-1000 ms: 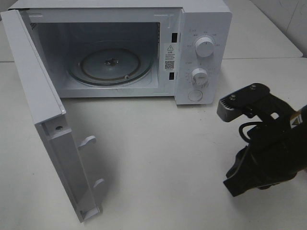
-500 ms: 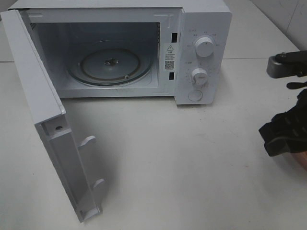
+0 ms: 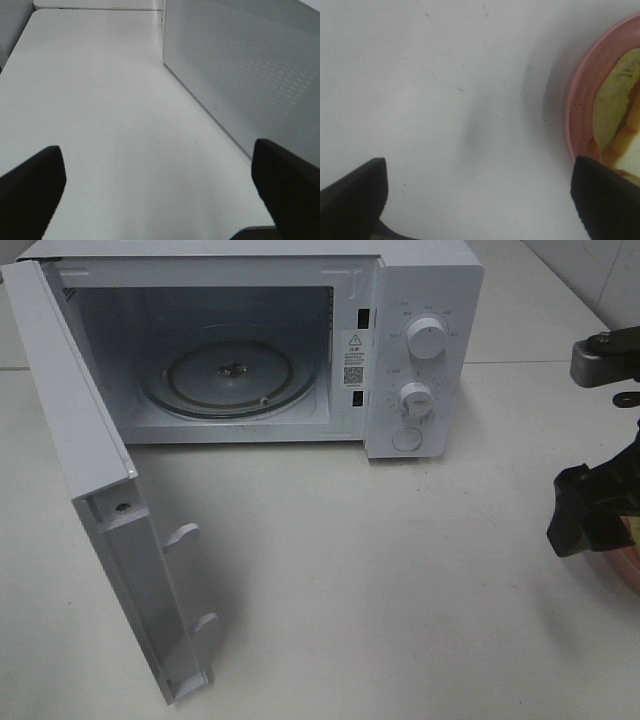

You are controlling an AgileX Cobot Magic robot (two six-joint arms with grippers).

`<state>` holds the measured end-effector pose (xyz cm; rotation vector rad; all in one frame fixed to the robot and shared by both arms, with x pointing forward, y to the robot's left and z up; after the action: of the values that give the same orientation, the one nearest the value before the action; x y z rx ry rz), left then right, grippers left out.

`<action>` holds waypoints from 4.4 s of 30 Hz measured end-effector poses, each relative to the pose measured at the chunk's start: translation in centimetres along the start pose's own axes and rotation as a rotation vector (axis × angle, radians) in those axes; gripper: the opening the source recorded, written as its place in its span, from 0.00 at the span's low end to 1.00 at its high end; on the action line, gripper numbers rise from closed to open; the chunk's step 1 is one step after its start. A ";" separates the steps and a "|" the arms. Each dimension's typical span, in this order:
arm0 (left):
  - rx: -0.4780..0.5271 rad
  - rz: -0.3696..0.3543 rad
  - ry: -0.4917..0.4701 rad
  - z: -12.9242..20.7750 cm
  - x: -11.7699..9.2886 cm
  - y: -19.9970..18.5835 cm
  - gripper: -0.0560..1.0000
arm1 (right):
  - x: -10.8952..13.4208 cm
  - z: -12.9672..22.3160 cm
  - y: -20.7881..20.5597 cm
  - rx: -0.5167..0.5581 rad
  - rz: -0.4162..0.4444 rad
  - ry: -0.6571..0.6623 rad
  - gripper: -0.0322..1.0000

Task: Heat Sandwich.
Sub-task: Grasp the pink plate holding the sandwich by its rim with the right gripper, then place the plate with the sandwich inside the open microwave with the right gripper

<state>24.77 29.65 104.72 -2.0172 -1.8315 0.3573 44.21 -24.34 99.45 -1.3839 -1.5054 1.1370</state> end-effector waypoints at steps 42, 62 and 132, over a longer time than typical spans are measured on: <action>0.000 0.000 0.000 0.0 0.0 0.0 0.95 | -7.0 -3.7 12.4 0.166 0.087 0.241 0.86; 0.000 0.000 0.000 0.0 0.0 0.0 0.95 | -7.2 -3.9 14.6 0.214 0.096 0.217 0.68; 0.000 0.000 0.000 0.0 0.0 0.0 0.96 | -0.7 -2.3 8.0 0.293 0.324 -0.068 0.06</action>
<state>24.77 29.65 104.72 -2.0172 -1.8315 0.3573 48.84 -24.74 92.46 -1.4241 -1.1261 1.5498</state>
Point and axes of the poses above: a point on each arm's last joint axis where the gripper is mounted, y pointing out along that axis toward the gripper, x along the wrist's bending axis when the last joint is at zero, z = x × y, the point moved 2 cm from there along y, pointing out along that axis toward the gripper, and after that the axes turned 8 degrees about y, right-handed, at the moved point
